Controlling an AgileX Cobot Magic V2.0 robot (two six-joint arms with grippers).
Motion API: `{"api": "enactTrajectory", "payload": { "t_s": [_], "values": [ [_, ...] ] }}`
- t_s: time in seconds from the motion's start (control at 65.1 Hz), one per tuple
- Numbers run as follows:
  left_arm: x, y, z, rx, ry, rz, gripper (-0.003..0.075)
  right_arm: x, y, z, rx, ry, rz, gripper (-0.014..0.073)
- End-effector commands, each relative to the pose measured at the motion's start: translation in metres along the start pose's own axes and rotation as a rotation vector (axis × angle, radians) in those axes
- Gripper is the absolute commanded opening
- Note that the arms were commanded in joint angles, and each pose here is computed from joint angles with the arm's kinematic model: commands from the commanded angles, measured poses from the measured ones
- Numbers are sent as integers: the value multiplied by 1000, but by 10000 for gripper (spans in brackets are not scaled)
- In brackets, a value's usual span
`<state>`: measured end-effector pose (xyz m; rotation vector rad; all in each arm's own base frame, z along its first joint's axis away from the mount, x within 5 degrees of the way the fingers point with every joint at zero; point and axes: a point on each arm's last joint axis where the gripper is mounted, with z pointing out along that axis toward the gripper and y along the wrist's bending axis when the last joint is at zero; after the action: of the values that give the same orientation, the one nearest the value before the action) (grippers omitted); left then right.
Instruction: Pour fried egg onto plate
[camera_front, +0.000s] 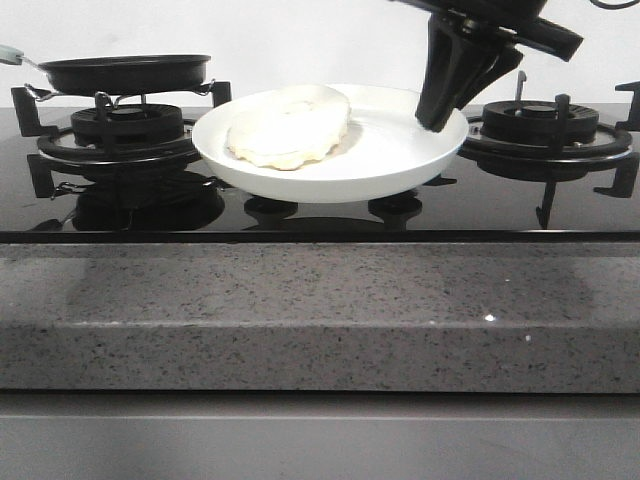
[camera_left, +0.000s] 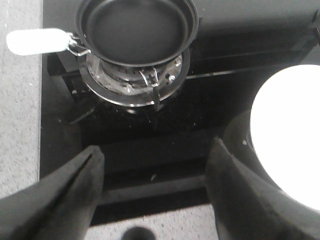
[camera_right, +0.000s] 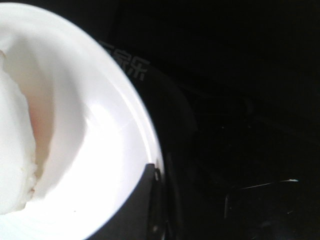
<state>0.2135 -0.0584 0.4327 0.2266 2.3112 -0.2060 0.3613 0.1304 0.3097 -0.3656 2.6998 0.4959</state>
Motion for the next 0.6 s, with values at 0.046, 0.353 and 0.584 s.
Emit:
{"api": "enactTrajectory", "payload": {
  "t_s": [0.046,0.353,0.584],
  "values": [
    [-7,-4,-16,24,-73,-18,430,-6,8,-25,-16,-100,-17,-69],
    [-8,-4,-16,27,-86,-19,430,-6,8,-25,-16,-100,-17,-69],
    [-8,-4,-16,27,-86,-19,430,-6,8,-25,-16,-100,-17,-69]
  ]
}}
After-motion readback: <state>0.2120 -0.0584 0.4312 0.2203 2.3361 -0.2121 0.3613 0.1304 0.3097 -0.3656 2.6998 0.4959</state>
